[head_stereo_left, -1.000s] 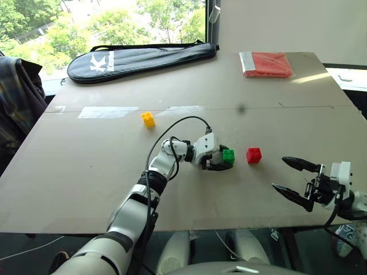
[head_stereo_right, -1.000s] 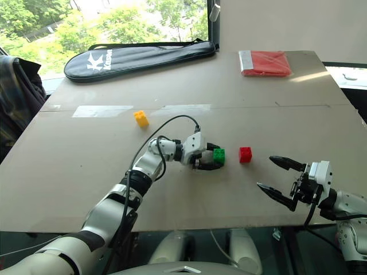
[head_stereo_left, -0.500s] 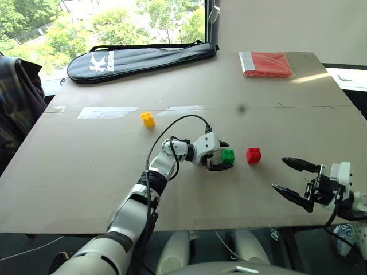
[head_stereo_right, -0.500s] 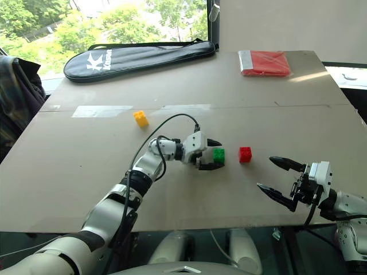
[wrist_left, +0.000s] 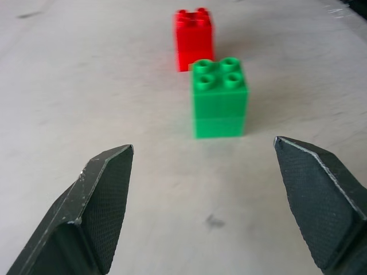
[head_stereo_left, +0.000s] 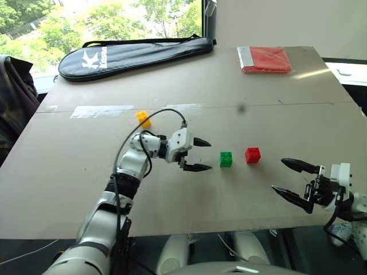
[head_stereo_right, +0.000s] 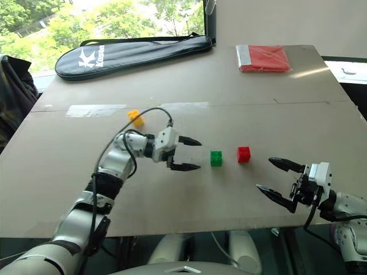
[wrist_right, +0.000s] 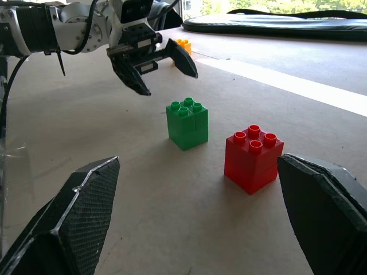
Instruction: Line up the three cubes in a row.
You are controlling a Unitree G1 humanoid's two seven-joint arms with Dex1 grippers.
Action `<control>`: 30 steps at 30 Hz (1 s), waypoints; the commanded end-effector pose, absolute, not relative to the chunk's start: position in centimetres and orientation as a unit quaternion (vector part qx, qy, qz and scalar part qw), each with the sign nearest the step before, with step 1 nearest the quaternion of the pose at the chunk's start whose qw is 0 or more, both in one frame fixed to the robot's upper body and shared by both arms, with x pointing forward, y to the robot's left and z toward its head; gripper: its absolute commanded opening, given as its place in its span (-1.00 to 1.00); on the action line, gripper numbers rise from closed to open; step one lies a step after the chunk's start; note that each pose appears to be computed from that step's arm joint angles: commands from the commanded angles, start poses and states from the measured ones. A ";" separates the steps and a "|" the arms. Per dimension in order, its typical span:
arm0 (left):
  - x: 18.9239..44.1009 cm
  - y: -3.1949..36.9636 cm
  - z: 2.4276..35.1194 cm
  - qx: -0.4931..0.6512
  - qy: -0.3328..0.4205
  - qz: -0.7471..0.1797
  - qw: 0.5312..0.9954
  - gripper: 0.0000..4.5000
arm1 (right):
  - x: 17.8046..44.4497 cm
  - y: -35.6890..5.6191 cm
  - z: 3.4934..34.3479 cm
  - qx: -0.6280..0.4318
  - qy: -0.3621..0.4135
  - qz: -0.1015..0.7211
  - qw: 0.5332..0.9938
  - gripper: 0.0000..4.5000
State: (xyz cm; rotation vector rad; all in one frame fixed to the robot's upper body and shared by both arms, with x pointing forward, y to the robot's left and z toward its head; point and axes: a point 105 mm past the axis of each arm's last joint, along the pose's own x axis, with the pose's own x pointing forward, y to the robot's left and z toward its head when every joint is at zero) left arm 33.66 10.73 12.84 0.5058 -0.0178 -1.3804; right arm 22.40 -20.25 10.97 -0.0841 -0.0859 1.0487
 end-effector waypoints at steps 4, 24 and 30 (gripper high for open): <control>34.3 15.3 17.7 0.157 -0.086 -0.483 0.857 0.78 | 22.7 -18.8 12.6 -0.036 -0.077 0.518 0.851 1.00; 38.6 22.6 12.3 0.069 -0.021 -0.054 0.996 0.78 | 23.7 -18.4 13.6 -0.033 -0.094 0.530 0.842 1.00; 40.7 21.0 11.4 0.057 -0.009 -0.020 0.998 0.78 | 23.7 -18.5 13.6 -0.035 -0.095 0.528 0.843 1.00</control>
